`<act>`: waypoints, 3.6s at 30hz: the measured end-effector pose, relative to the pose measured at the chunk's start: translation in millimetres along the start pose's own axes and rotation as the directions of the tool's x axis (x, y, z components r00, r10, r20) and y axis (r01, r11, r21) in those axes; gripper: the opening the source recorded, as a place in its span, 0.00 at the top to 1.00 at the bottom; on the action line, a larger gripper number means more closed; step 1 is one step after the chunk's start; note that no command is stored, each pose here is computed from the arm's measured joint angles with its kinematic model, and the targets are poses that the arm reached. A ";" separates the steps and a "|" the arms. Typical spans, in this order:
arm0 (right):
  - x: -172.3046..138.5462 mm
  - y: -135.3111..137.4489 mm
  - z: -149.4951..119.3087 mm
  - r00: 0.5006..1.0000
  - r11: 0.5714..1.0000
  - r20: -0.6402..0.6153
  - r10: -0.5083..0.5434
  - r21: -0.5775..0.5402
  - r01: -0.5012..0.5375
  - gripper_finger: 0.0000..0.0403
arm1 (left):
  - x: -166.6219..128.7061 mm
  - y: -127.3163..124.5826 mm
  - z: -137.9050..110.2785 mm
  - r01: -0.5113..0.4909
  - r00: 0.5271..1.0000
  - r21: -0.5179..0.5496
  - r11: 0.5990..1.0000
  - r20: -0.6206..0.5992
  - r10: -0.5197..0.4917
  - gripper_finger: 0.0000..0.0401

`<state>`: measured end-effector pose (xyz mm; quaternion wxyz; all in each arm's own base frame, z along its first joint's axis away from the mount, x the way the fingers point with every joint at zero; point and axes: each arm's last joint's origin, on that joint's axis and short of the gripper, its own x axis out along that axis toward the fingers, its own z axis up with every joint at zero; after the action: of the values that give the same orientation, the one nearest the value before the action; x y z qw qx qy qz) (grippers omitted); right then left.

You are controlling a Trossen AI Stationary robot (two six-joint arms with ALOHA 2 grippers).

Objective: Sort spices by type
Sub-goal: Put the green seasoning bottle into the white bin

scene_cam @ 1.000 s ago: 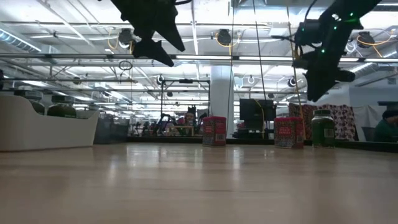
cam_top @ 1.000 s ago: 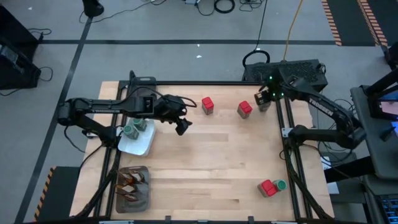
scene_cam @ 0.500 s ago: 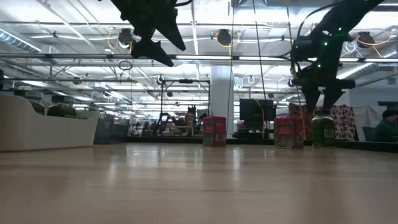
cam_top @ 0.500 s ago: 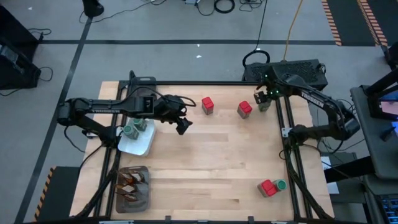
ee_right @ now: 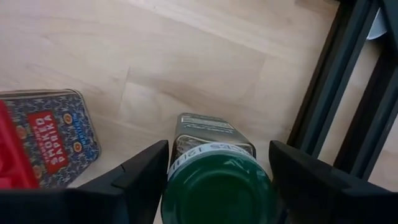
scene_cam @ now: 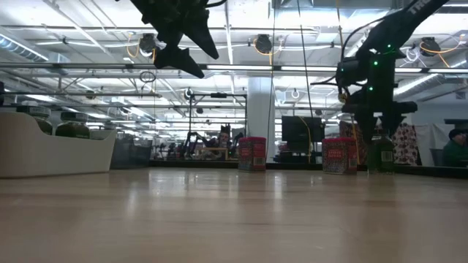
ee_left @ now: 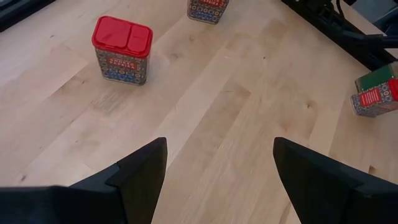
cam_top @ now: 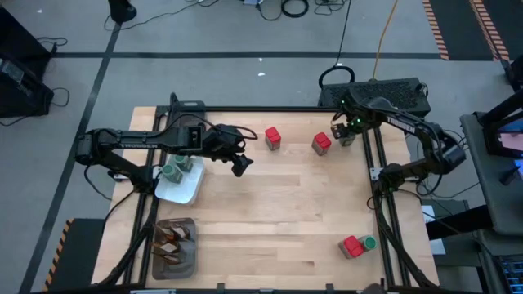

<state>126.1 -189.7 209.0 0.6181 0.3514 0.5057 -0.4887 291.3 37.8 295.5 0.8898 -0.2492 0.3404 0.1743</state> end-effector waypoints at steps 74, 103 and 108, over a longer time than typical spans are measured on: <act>-42.3 319.9 -94.0 0.904 0.523 -0.176 0.390 -0.765 -0.374 0.57 | -55.4 12.8 -33.7 -0.135 0.963 0.072 0.988 -0.227 0.148 0.26; -147.7 282.1 -82.7 0.915 0.404 -0.152 0.374 -0.861 -0.308 0.28 | -46.8 -3.5 -23.8 -0.045 0.994 -0.015 0.999 -0.103 0.043 0.26; -170.5 224.0 -89.6 0.882 0.464 -0.053 0.468 -0.835 -0.296 0.28 | -24.7 -26.4 -24.0 0.036 0.997 -0.033 0.999 -0.061 -0.038 0.26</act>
<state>314.0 -2.4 339.1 0.8460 0.0791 0.5221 -0.0733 274.0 -0.7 305.7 0.8779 -0.2747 0.3602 0.1552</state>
